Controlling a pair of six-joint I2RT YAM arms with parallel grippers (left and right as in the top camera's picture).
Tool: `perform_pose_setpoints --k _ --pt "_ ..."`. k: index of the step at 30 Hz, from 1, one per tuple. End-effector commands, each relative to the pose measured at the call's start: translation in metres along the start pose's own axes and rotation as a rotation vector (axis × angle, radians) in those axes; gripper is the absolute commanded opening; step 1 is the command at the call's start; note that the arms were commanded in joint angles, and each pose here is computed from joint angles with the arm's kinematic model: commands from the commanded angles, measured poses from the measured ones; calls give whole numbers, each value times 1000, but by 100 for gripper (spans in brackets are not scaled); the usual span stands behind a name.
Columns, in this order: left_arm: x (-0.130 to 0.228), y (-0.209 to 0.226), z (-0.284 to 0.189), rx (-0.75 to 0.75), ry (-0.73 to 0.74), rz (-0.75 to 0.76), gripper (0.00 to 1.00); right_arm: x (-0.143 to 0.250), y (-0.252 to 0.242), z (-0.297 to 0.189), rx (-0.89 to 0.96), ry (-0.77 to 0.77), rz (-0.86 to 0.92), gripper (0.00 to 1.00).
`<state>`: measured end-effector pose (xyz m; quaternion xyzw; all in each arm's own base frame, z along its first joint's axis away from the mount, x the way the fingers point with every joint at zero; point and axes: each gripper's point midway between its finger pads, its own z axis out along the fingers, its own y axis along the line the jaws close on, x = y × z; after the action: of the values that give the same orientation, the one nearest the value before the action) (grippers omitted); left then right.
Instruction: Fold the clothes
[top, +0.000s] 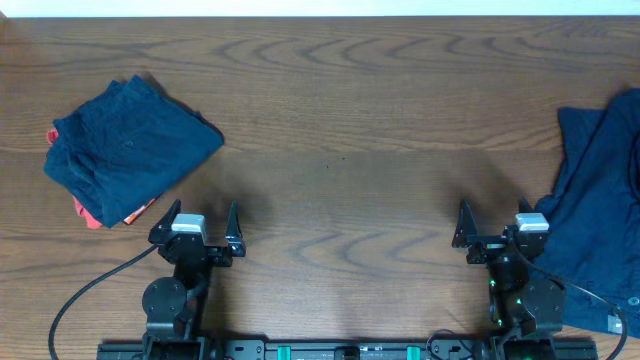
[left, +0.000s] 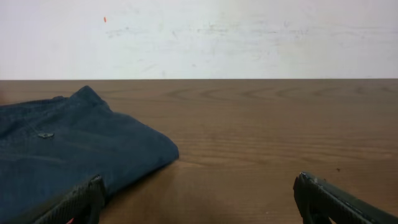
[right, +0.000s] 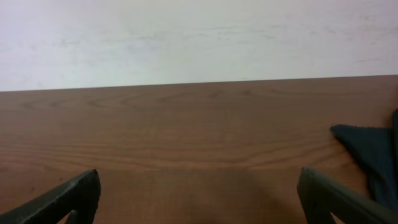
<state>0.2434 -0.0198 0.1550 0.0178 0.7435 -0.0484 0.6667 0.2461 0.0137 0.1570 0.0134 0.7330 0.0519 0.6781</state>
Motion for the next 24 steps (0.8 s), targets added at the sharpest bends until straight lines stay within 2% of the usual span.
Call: perform_pose_setpoints --k 1,6,12,17,24 --pt "15 -1 2 9 35 2 98 1 1 0 -8 1 6 99" --pt "10 -1 1 7 33 -37 98 0 1 -1 -6 7 51 99" --pt "-17 -2 -4 5 53 -119 98 -7 -9 -6 68 87 49 99" --pt "-32 -4 -8 -7 213 -129 98 -13 -26 -7 192 234 50 99" --pt "-46 -12 -10 7 493 -155 98 6 -55 -5 405 589 32 99"
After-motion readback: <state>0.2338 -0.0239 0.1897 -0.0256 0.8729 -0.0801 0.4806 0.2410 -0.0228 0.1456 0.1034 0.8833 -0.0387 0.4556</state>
